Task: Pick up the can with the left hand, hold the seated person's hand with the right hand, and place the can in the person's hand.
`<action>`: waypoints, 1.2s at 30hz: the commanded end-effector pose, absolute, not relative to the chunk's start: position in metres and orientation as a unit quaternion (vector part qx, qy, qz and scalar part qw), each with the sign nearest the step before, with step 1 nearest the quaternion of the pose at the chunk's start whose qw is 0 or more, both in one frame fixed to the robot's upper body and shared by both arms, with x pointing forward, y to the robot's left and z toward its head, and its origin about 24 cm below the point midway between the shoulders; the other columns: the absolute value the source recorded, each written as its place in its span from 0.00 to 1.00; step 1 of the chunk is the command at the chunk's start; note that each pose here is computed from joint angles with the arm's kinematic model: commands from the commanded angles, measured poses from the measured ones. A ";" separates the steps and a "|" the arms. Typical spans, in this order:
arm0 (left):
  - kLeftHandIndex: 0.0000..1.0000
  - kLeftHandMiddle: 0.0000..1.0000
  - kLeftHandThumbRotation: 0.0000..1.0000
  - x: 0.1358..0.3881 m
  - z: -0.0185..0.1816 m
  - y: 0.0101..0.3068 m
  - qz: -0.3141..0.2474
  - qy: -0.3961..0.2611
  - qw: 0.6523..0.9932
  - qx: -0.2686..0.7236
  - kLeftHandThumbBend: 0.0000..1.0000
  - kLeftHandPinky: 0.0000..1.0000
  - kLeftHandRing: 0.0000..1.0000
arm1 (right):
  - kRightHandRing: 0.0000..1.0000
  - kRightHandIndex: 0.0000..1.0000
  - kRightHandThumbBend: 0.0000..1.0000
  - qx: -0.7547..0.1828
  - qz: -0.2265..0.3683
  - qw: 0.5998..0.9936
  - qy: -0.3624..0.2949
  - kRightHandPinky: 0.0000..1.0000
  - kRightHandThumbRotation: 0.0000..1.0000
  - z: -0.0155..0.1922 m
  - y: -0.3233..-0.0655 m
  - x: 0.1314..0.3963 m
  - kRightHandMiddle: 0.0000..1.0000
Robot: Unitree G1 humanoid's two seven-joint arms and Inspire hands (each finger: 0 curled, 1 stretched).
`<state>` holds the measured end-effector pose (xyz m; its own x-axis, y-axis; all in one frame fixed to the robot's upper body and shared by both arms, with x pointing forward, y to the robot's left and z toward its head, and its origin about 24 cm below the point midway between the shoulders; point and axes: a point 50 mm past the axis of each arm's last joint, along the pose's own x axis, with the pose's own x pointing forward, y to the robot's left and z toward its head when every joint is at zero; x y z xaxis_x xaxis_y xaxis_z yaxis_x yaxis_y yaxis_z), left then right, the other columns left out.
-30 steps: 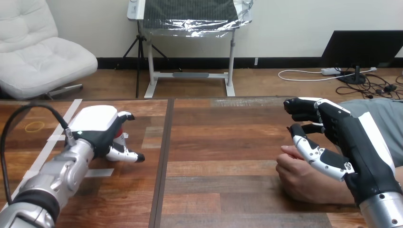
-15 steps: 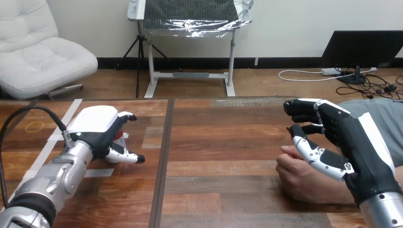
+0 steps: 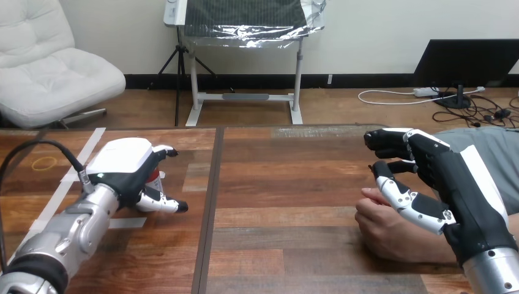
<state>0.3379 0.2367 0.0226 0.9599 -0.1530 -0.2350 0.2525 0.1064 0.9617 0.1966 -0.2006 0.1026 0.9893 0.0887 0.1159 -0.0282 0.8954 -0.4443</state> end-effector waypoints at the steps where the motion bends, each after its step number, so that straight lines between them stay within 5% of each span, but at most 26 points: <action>1: 0.85 0.84 0.41 0.343 0.037 0.237 -0.121 0.006 0.754 0.646 0.77 0.79 0.82 | 0.76 0.70 0.29 -0.245 0.030 0.962 -0.114 0.71 0.00 0.123 -0.200 0.203 0.75; 36: 0.84 0.84 0.40 0.336 0.040 0.237 -0.127 -0.017 0.763 0.634 0.76 0.78 0.82 | 0.76 0.71 0.29 -0.248 0.035 0.962 -0.105 0.70 0.00 0.124 -0.201 0.205 0.75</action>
<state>0.3281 0.2356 0.0205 0.9568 -0.2023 -0.2088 0.2402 0.1455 0.9597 0.1971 -0.2038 0.1020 0.9917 0.0931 0.0884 -0.0412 0.8830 -0.4676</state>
